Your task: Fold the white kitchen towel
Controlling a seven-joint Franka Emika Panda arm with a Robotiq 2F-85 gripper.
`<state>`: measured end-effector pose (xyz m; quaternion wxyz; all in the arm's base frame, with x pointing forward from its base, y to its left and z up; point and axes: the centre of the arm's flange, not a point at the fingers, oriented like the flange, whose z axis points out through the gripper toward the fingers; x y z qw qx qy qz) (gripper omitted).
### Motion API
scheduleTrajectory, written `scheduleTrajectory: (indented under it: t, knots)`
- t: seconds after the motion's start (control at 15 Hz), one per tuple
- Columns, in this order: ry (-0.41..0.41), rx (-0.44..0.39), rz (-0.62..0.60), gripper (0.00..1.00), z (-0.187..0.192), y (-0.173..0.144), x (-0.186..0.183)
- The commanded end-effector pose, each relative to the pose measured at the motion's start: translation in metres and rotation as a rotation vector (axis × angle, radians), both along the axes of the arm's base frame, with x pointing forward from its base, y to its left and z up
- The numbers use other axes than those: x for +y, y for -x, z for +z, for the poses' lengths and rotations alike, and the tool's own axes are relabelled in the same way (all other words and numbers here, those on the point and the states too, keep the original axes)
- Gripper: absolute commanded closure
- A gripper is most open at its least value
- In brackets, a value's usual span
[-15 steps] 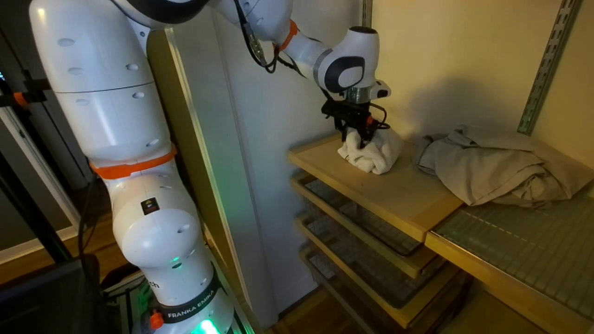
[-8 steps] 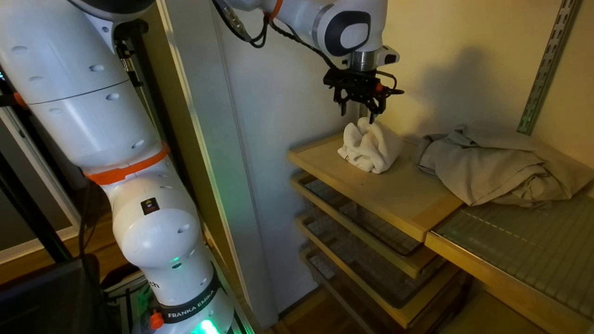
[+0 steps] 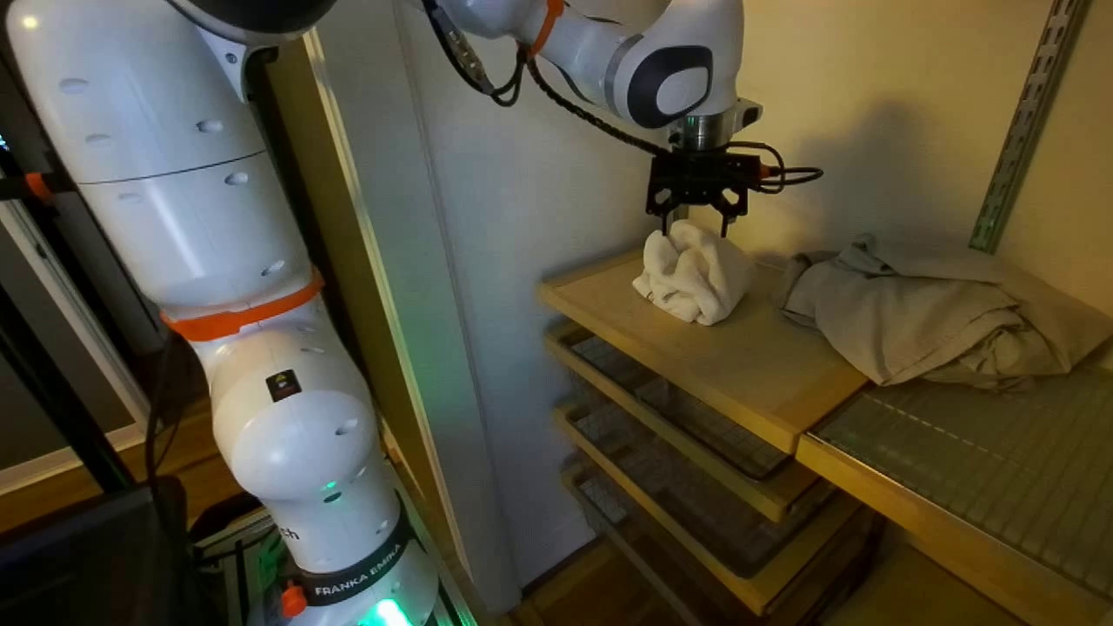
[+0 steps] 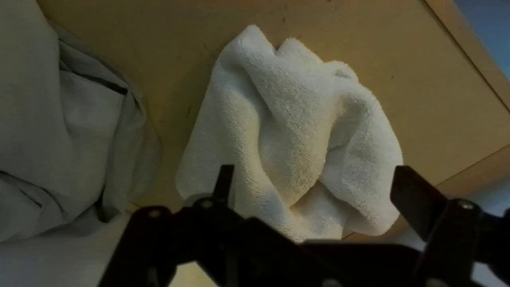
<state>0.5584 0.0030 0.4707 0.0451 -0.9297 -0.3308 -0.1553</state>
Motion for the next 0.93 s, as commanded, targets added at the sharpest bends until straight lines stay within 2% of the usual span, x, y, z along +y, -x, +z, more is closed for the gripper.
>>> scheduleTrajectory:
  t: [0.0, 0.13, 0.2, 0.27, 0.47, 0.87]
  knots:
    - [0.002, 0.002, 0.01, 0.0, -0.003, -0.002, 0.0]
    - [0.007, 0.009, 0.026, 0.0, -0.006, 0.006, -0.003]
    - [0.01, -0.054, 0.082, 0.0, -0.006, 0.005, -0.004]
    - [0.043, -0.083, 0.161, 0.0, -0.006, 0.0, -0.003]
    - [0.093, -0.137, 0.309, 0.0, -0.008, -0.015, 0.003]
    - [0.096, -0.241, 0.622, 0.0, -0.022, -0.033, 0.025]
